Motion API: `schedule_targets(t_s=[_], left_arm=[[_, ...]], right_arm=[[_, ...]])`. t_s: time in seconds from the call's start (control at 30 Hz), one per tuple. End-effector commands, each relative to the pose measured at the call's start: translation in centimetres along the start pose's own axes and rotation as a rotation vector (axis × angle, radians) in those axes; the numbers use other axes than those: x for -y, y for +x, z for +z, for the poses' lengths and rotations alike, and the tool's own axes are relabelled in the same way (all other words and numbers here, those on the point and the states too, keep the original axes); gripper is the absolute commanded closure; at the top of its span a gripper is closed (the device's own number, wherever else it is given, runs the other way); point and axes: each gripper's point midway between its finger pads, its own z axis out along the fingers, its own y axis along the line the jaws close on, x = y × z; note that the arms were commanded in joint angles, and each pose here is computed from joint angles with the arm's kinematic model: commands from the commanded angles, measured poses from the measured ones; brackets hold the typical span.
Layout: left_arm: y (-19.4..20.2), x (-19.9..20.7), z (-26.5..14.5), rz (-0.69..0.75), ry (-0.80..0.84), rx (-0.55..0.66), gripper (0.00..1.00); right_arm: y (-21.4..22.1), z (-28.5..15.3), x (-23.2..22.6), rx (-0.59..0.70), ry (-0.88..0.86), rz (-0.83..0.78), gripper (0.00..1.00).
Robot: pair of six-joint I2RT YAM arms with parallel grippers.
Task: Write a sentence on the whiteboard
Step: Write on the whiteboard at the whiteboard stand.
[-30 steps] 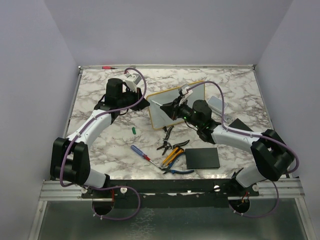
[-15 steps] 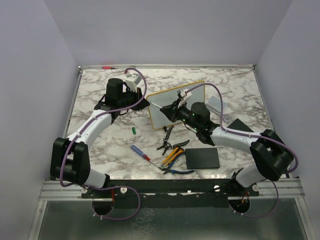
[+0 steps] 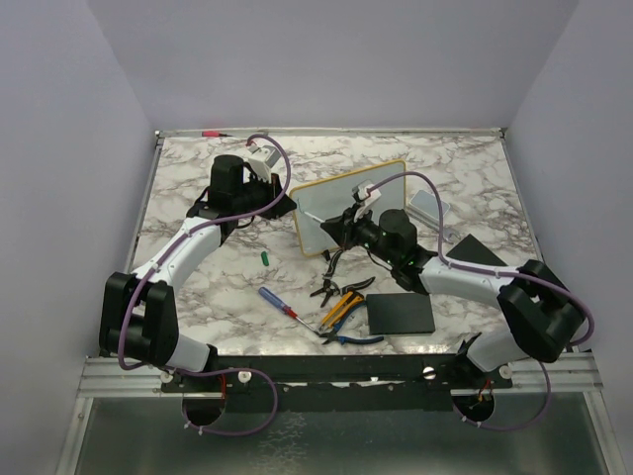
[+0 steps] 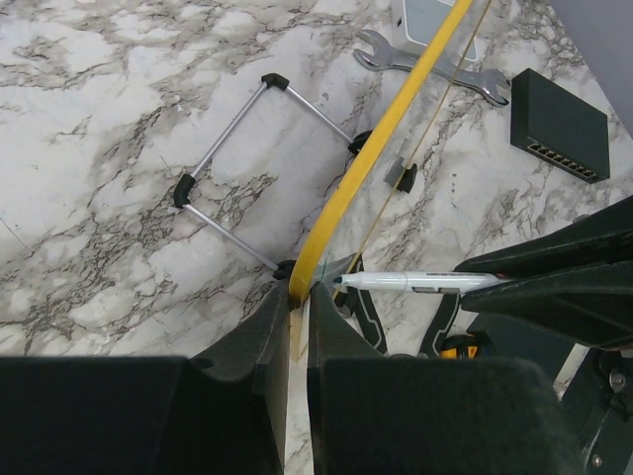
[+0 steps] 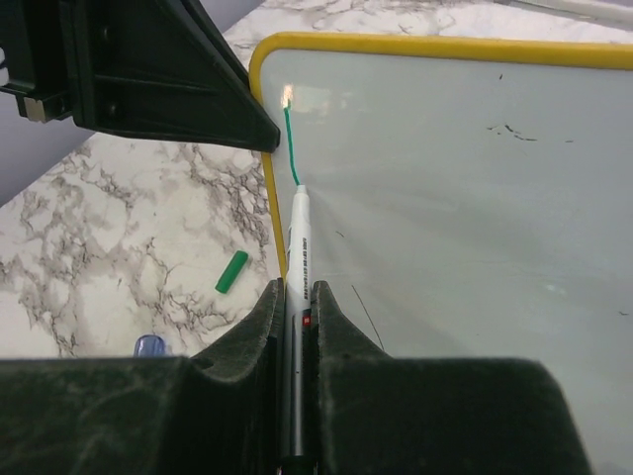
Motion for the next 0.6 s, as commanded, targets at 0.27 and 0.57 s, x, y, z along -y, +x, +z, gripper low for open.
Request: schedule_targets(t_s=[0.27, 0.57], left_arm=[[-1.3, 0.0, -0.2, 0.036, -0.026, 0.034, 0.93], [-1.4, 0.1, -0.2, 0.038, -0.025, 0.034, 0.95]], right_arm=[[-4.7, -1.4, -1.0, 0.106, -0.004, -0.038, 0.99], [-5.0, -0.3, -0.2, 0.122, 0.035, -0.043, 0.99]])
